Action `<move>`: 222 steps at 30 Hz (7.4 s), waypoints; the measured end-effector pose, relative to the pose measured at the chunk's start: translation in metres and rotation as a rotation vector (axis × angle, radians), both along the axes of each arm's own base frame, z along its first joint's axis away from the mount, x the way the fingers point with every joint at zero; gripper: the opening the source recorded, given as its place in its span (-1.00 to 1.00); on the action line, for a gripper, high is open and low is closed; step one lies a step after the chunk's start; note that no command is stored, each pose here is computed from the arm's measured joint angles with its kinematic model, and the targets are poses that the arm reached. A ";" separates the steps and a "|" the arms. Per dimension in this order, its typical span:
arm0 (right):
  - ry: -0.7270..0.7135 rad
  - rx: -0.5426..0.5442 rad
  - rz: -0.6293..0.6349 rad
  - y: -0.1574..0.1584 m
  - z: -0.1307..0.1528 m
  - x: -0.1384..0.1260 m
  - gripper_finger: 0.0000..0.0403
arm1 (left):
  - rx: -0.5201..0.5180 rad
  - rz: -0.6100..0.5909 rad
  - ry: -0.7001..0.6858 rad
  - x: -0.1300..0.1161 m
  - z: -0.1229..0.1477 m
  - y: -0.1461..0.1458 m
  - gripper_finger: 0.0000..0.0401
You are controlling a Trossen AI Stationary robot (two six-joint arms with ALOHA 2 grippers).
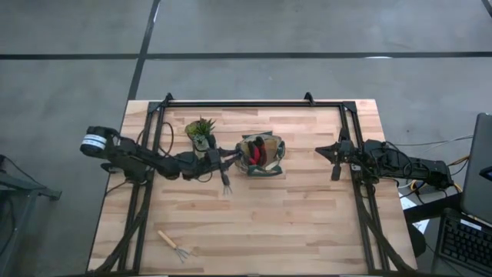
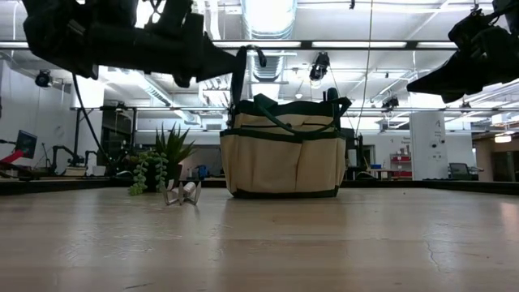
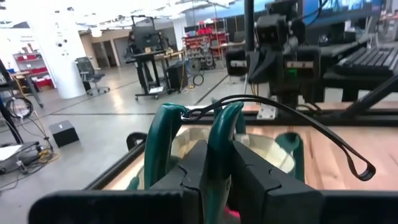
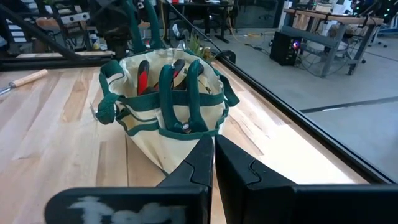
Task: Pick & Place Garden tools in Gardening bag
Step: Put the green shear scissors into the white gardening bag, then put the brown hand rake into the white gardening bag
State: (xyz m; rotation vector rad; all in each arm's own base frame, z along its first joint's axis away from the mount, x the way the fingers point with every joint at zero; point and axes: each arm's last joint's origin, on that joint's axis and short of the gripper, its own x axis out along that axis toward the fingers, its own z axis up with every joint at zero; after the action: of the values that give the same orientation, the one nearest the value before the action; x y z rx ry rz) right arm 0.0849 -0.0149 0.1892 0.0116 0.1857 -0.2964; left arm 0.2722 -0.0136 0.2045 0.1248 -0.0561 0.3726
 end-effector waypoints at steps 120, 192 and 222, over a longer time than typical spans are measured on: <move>0.000 0.000 0.000 0.000 0.000 0.000 -0.96 | -0.406 -0.186 0.711 -0.037 -0.069 -0.056 0.09; 0.063 -0.437 0.082 0.000 0.006 0.002 -0.96 | -1.021 -0.749 0.318 -0.004 -0.043 -0.074 -0.97; -0.260 0.227 -0.044 -0.003 -0.016 0.022 -0.96 | -0.471 -0.650 0.574 0.031 -0.076 -0.121 -0.20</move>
State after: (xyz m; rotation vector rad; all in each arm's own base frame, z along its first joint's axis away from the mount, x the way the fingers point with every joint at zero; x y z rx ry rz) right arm 0.1071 -0.0179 0.1737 0.2777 -0.0399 -0.3132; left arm 0.3027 -0.1343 0.1283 -0.2539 0.5469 -0.3135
